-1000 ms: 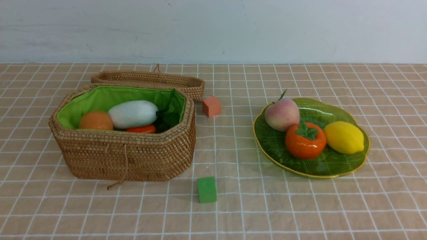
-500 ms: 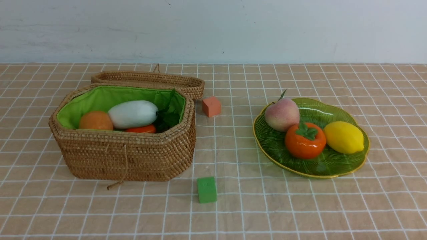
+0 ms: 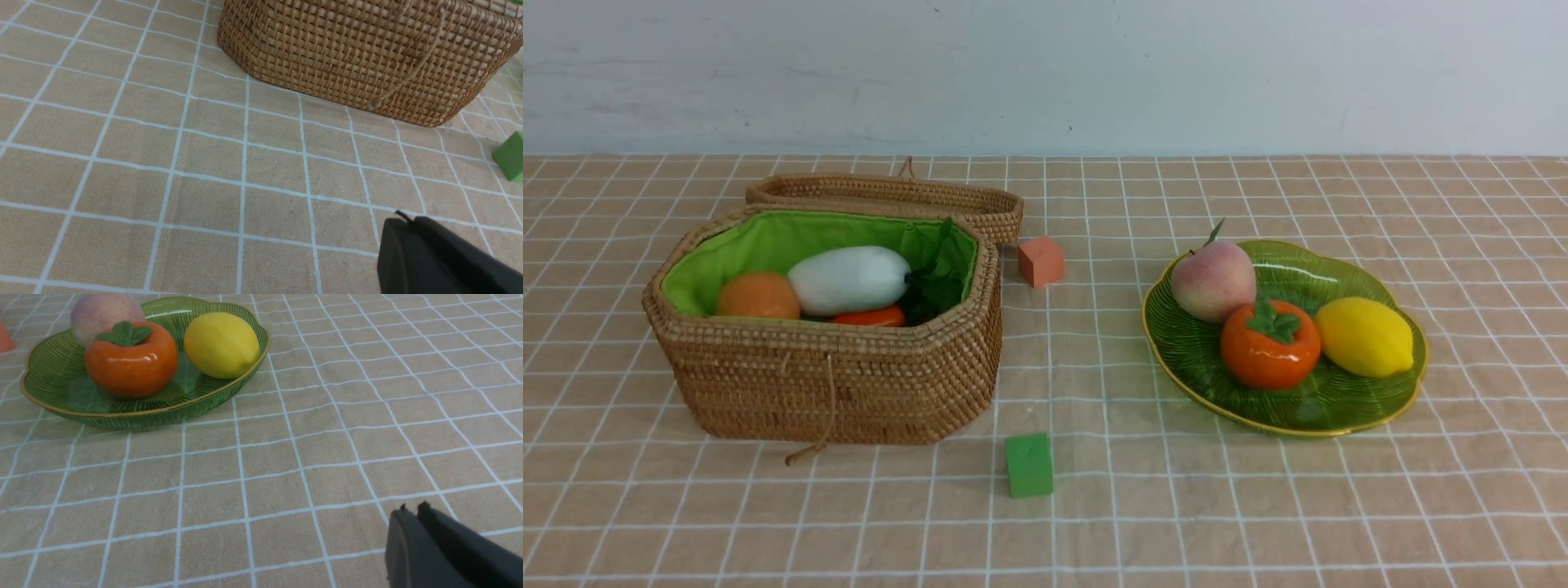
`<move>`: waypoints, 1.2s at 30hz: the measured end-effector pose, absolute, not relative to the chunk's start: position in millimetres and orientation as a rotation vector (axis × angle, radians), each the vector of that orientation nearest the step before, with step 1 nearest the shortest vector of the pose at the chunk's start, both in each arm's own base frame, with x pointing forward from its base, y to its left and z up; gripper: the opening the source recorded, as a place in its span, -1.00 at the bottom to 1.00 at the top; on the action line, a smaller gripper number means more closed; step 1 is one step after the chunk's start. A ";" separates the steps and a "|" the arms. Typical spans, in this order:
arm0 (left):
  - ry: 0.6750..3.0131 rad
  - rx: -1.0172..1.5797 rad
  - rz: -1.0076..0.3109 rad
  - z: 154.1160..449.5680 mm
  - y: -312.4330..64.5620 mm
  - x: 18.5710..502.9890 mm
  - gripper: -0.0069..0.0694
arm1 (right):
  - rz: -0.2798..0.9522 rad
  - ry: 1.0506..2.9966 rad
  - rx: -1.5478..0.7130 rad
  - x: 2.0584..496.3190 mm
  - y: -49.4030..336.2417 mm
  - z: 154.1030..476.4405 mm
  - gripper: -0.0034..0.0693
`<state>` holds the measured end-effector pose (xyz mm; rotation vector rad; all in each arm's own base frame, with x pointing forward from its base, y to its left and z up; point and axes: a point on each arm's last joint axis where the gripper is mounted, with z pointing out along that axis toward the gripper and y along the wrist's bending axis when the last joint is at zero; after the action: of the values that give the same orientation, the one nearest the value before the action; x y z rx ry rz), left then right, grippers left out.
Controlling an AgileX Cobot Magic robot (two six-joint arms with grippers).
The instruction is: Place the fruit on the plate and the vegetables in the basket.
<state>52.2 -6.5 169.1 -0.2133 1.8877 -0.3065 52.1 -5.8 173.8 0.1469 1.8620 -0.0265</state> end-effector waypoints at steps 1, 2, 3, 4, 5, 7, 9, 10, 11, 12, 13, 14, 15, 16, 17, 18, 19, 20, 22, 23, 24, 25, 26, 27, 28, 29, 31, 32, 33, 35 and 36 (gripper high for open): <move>1.888 -0.213 -0.306 169.1 -6.5 52.2 -0.84 | -0.027 1.862 0.147 52.1 -5.8 173.8 -0.81; 1.888 -0.213 -0.306 169.1 -6.5 52.2 -0.84 | -0.027 1.862 0.147 52.1 -5.8 173.8 -0.81; 1.888 -0.213 -0.306 169.1 -6.5 52.2 -0.84 | -0.027 1.862 0.147 52.1 -5.8 173.8 -0.81; 1.888 -0.213 -0.306 169.1 -6.5 52.2 -0.84 | -0.027 1.862 0.147 52.1 -5.8 173.8 -0.81; 1.888 -0.213 -0.306 169.1 -6.5 52.2 -0.84 | -0.027 1.862 0.147 52.1 -5.8 173.8 -0.81; 1.888 -0.213 -0.306 169.1 -6.5 52.2 -0.84 | -0.027 1.862 0.147 52.1 -5.8 173.8 -0.80; 1.888 -0.213 -0.306 169.1 -6.5 52.2 -0.83 | -0.027 1.862 0.147 52.1 -5.8 173.8 -0.79; 1.888 -0.213 -0.306 169.1 -6.5 52.2 -0.83 | -0.027 1.862 0.147 52.1 -5.8 173.8 -0.79; 1.888 -0.213 -0.306 169.1 -6.5 52.2 -0.83 | -0.027 1.862 0.147 52.1 -5.8 173.8 -0.78; 1.888 -0.213 -0.306 169.1 -6.5 52.2 -0.83 | -0.027 1.862 0.147 52.1 -5.8 173.8 -0.78; 1.888 -0.213 -0.306 169.1 -6.5 52.2 -0.83 | -0.027 1.862 0.147 52.1 -5.8 173.8 -0.77; 1.888 -0.213 -0.306 169.1 -6.5 52.2 -0.83 | -0.027 1.862 0.147 52.1 -5.8 173.8 -0.77; 1.888 -0.213 -0.306 169.1 -6.5 52.2 -0.82 | -0.027 1.862 0.147 52.1 -5.8 173.8 -0.77; 1.888 -0.213 -0.306 169.1 -6.5 52.2 -0.82 | -0.027 1.862 0.147 52.1 -5.8 173.8 -0.76; 1.888 -0.214 -0.307 169.1 -6.5 52.2 -0.82 | -0.027 1.862 0.147 52.1 -5.8 173.8 -0.76; 1.888 -0.214 -0.307 169.1 -6.5 52.2 -0.81 | -0.027 1.862 0.147 52.1 -5.8 173.8 -0.75; 1.888 -0.214 -0.307 169.1 -6.5 52.2 -0.81 | -0.027 1.862 0.147 52.1 -5.8 173.8 -0.75; 1.888 -0.214 -0.307 169.1 -6.5 52.2 -0.81 | -0.027 1.862 0.147 52.1 -5.8 173.8 -0.75; 1.888 -0.214 -0.307 169.1 -6.5 52.2 -0.81 | -0.027 1.862 0.147 52.1 -5.8 173.8 -0.74; 1.888 -0.214 -0.307 169.1 -6.5 52.2 -0.80 | -0.027 1.862 0.147 52.1 -5.8 173.8 -0.73; 1.888 -0.214 -0.307 169.1 -6.5 52.2 -0.80 | -0.027 1.862 0.147 52.1 -5.8 173.8 -0.73; 1.888 -0.214 -0.307 169.1 -6.5 52.2 -0.80 | -0.027 1.862 0.147 52.1 -5.8 173.8 -0.72; 1.888 -0.214 -0.307 169.1 -6.5 52.2 -0.80 | -0.027 1.862 0.147 52.1 -5.8 173.8 -0.72; 1.888 -0.214 -0.307 169.1 -6.5 52.2 -0.80 | -0.027 1.862 0.147 52.1 -5.8 173.8 -0.72; 1.888 -0.215 -0.308 169.1 -6.5 52.2 -0.80 | -0.027 1.862 0.147 52.1 -5.8 173.8 -0.72; 1.888 -0.215 -0.308 169.1 -6.5 52.2 -0.80 | -0.027 1.862 0.147 52.1 -5.8 173.8 -0.71; 1.888 -0.215 -0.308 169.1 -6.5 52.2 -0.80 | -0.027 1.862 0.147 52.1 -5.8 173.8 -0.71; 1.888 -0.215 -0.308 169.1 -6.5 52.2 -0.80 | -0.027 1.862 0.147 52.1 -5.8 173.8 -0.71; 1.888 -0.215 -0.308 169.1 -6.5 52.2 -0.79 | -0.027 1.862 0.147 52.1 -5.8 173.8 -0.71; 1.888 -0.215 -0.308 169.1 -6.5 52.2 -0.79 | -0.027 1.862 0.147 52.1 -5.8 173.8 -0.71; 1.888 -0.215 -0.308 169.1 -6.5 52.2 -0.78 | -0.027 1.862 0.147 52.1 -5.8 173.8 -0.71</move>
<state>52.2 -6.5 169.1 -0.2150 1.8876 -0.3077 52.1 -5.8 173.8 0.1469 1.8620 -0.0265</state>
